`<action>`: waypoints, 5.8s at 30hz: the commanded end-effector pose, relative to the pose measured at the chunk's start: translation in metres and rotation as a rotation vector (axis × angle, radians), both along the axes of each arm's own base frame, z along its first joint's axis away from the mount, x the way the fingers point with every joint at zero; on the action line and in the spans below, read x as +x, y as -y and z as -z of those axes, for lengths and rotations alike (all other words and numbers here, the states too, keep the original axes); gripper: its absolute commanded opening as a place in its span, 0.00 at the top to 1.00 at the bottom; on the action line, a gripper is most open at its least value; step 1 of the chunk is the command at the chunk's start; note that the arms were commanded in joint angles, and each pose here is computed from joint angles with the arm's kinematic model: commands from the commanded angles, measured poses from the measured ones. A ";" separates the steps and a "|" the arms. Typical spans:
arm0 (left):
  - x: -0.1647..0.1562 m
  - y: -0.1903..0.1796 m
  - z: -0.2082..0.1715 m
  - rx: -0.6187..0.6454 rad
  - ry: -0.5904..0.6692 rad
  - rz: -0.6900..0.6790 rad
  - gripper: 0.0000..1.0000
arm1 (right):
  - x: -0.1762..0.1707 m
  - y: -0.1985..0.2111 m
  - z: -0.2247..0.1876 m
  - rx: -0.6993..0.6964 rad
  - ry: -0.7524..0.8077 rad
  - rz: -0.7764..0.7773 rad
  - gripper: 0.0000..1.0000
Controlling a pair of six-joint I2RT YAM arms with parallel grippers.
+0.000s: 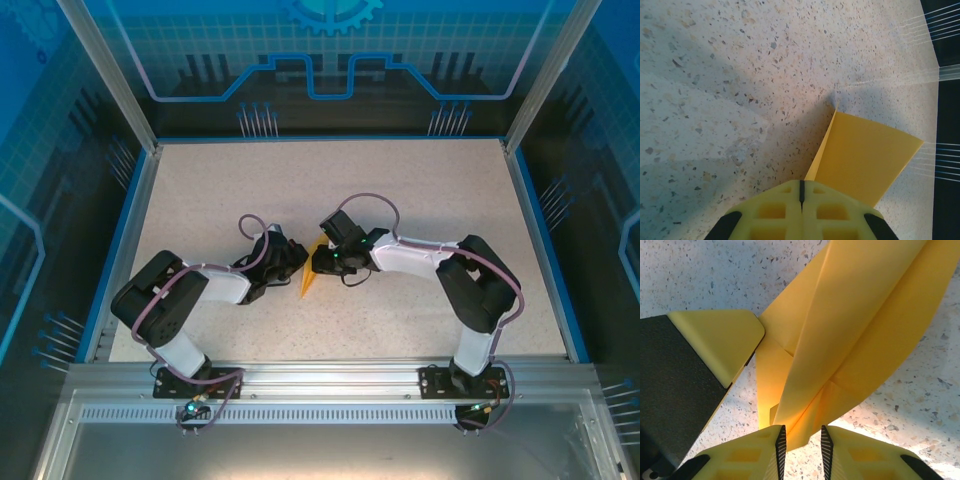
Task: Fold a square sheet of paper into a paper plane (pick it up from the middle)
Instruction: Move a paper plane to the center of the table.
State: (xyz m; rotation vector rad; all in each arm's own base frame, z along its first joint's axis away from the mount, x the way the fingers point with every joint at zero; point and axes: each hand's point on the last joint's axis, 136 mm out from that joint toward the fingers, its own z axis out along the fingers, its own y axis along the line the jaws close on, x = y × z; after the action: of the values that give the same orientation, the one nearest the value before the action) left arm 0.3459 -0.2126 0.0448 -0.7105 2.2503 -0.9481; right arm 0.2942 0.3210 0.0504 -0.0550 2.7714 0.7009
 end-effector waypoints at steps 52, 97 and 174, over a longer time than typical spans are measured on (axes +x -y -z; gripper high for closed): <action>-0.028 -0.008 -0.034 0.071 -0.022 0.179 0.60 | 0.023 0.040 -0.002 -0.115 0.044 -0.122 0.94; -0.028 0.017 0.033 0.047 -0.287 0.276 0.96 | 0.023 0.039 -0.006 -0.077 0.014 -0.230 0.70; -0.037 -0.024 -0.002 0.145 -0.255 0.146 0.67 | -0.031 -0.002 0.010 -0.124 -0.118 -0.173 0.53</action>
State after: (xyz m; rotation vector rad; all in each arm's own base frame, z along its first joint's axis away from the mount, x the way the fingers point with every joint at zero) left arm 0.3156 -0.2007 0.0610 -0.6188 2.5579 -0.8567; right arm 0.2679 0.3191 0.0421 -0.3048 2.9242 0.6414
